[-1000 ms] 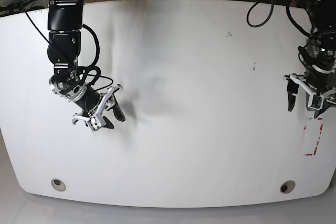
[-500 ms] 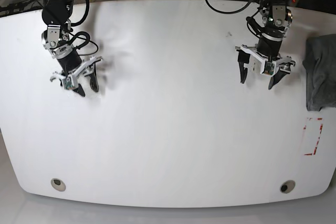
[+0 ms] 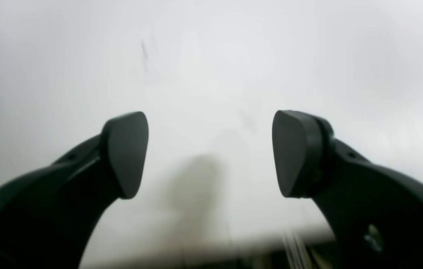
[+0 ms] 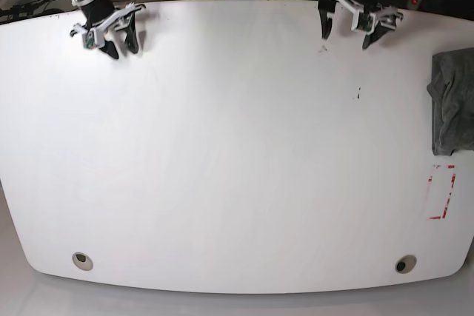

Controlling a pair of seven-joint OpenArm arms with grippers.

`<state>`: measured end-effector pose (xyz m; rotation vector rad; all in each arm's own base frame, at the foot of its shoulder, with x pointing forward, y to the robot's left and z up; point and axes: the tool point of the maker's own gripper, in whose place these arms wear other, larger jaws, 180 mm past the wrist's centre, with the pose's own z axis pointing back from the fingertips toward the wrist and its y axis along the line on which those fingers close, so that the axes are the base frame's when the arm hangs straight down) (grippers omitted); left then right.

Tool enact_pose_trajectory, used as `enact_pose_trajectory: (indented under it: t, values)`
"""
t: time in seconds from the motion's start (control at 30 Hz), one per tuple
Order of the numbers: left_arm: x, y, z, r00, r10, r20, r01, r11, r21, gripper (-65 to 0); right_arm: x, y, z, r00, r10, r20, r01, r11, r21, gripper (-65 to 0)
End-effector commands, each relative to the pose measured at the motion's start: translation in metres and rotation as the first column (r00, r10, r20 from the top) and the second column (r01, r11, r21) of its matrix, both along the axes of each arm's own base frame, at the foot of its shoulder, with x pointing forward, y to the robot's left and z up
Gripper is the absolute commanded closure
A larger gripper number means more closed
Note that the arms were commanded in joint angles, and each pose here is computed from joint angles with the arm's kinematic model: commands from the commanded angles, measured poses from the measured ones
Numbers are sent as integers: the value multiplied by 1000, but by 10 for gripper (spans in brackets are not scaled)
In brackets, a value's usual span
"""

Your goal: Fold the T-shirt properly

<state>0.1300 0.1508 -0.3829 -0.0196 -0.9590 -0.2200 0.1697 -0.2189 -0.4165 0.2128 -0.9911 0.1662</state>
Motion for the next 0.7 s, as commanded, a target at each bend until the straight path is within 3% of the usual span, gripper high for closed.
enact_pose_trajectory:
  t: [0.0,0.3,0.5,0.67]
  values:
    - [-17,-1,5,1000,9,-14,-9,1000,-8,-476,-8,3,17,999,-7,42,6,1000,16,-284]
    - [-106,-6,-14,969,23,-248,-28,999,-19,-476,-109,14,-3,984,-28,-178,36,999,36,-281]
    - [-170,0,-55,880,50,-473,-57,998,0,-476,-198,32,-29,923,-81,-375,121,989,84,-279]
    - [-190,3,-87,838,67,-541,-81,997,-3,-476,-243,42,-57,872,-95,-480,169,979,113,-277]
